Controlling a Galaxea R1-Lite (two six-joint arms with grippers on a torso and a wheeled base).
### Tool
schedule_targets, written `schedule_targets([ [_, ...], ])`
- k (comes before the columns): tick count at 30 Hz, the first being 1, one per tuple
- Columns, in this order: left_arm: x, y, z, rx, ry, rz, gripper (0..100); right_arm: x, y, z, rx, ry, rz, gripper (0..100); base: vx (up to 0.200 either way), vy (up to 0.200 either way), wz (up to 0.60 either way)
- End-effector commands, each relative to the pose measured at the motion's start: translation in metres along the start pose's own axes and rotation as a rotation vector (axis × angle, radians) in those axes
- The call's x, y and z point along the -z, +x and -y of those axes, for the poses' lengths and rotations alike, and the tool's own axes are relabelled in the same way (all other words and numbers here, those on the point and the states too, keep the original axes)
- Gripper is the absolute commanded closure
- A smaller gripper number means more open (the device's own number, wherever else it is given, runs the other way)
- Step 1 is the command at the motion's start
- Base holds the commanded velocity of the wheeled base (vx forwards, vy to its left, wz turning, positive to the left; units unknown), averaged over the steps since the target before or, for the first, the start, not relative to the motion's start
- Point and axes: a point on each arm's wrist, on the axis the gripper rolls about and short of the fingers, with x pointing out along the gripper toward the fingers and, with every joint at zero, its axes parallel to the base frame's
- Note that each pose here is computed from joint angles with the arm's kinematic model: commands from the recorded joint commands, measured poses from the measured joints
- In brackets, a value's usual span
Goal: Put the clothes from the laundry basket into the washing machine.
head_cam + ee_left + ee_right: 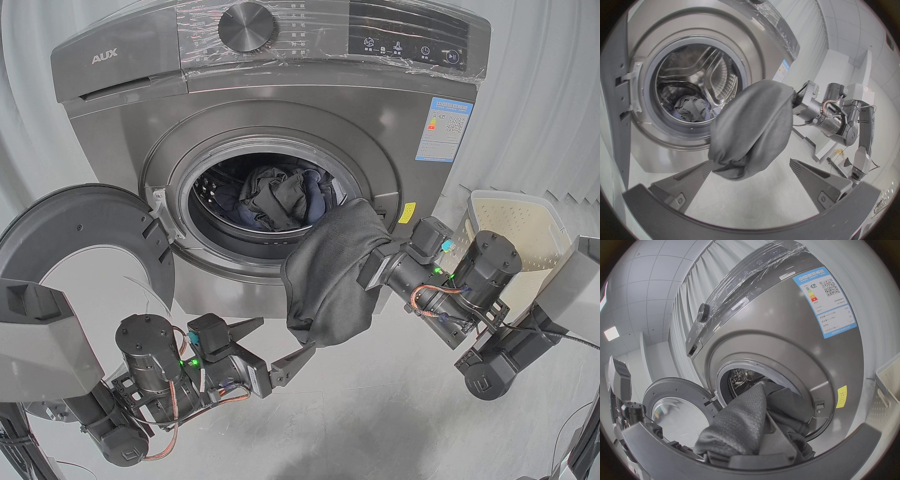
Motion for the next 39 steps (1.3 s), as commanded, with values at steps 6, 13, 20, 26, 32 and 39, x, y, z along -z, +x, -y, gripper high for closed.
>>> schedule_targets([
  [6, 0.001, 0.025, 0.013, 0.071, 0.011, 0.027, 0, 0.025, 0.02, -0.014, -0.023, 0.009, -0.009, 100, 0.0, 0.0, 0.0],
  [13, 0.009, 0.047, 0.007, 0.057, 0.012, 0.034, 0, 0.021, 0.02, -0.038, -0.084, 0.027, 0.004, 100, 0.0, 0.0, 0.0],
  [20, 0.014, 0.068, -0.001, 0.04, 0.012, 0.052, 0, 0.015, 0.017, -0.055, -0.107, 0.044, 0.022, 100, 0.0, 0.0, 0.0],
  [26, 0.019, 0.08, -0.019, -0.016, 0.051, 0.064, 0, 0.009, 0.014, -0.062, -0.11, 0.053, 0.031, 100, 0.0, 0.0, 0.0],
  [32, 0.014, 0.089, -0.034, -0.078, 0.068, 0.106, 0, 0.013, 0.009, -0.06, -0.093, 0.05, 0.01, 100, 0.0, 0.0, 0.0],
  [39, 0.014, 0.095, -0.037, -0.087, 0.069, 0.119, 0, 0.017, 0.004, -0.067, -0.103, 0.065, -0.011, 100, 0.0, 0.0, 0.0],
])
